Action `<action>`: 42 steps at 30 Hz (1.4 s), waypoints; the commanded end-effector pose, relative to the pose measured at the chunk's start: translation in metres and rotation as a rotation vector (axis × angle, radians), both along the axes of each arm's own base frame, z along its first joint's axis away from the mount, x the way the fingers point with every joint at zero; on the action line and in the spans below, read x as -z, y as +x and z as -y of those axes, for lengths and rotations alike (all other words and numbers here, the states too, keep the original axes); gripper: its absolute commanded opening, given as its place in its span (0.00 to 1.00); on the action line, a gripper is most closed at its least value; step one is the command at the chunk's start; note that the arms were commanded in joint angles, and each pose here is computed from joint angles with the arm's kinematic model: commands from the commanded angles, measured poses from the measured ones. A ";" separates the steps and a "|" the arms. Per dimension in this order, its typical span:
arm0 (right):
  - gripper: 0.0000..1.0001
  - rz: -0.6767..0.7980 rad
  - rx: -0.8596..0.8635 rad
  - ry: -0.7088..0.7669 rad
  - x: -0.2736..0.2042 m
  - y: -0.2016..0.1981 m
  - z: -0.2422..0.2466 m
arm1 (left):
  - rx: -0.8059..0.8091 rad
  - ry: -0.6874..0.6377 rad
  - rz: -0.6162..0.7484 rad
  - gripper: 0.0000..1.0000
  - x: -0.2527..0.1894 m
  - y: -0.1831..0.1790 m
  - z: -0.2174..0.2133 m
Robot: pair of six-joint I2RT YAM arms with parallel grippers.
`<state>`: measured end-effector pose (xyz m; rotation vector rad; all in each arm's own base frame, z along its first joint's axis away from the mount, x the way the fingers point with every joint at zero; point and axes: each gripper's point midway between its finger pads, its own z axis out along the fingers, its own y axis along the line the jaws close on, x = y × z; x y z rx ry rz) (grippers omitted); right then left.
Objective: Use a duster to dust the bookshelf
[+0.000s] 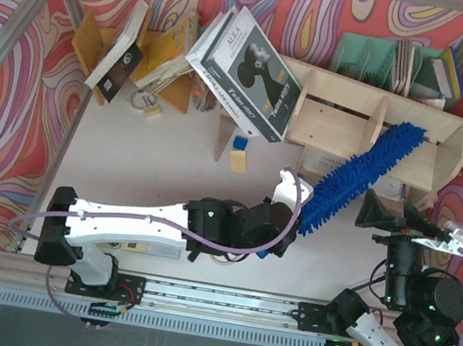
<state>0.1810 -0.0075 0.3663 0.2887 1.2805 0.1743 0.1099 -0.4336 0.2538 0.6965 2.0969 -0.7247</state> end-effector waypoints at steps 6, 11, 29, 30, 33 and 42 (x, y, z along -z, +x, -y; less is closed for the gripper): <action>0.99 0.021 0.007 0.008 -0.006 0.000 0.002 | -0.073 -0.174 0.079 0.00 -0.040 0.008 0.005; 0.99 0.018 0.008 0.007 -0.005 0.000 0.001 | -0.060 -0.195 0.088 0.00 -0.045 0.009 0.012; 0.99 0.015 0.016 0.024 -0.008 0.000 0.002 | 0.012 -0.064 0.016 0.00 -0.007 0.007 0.008; 0.99 0.016 0.014 0.026 -0.009 0.000 0.002 | 0.011 -0.079 0.025 0.00 -0.013 0.008 0.007; 0.99 0.023 0.011 0.030 -0.012 -0.002 0.003 | 0.014 -0.113 0.049 0.00 -0.025 0.009 0.006; 0.99 0.002 -0.009 0.021 -0.012 0.003 -0.004 | 0.046 -0.071 0.034 0.00 -0.007 0.004 0.005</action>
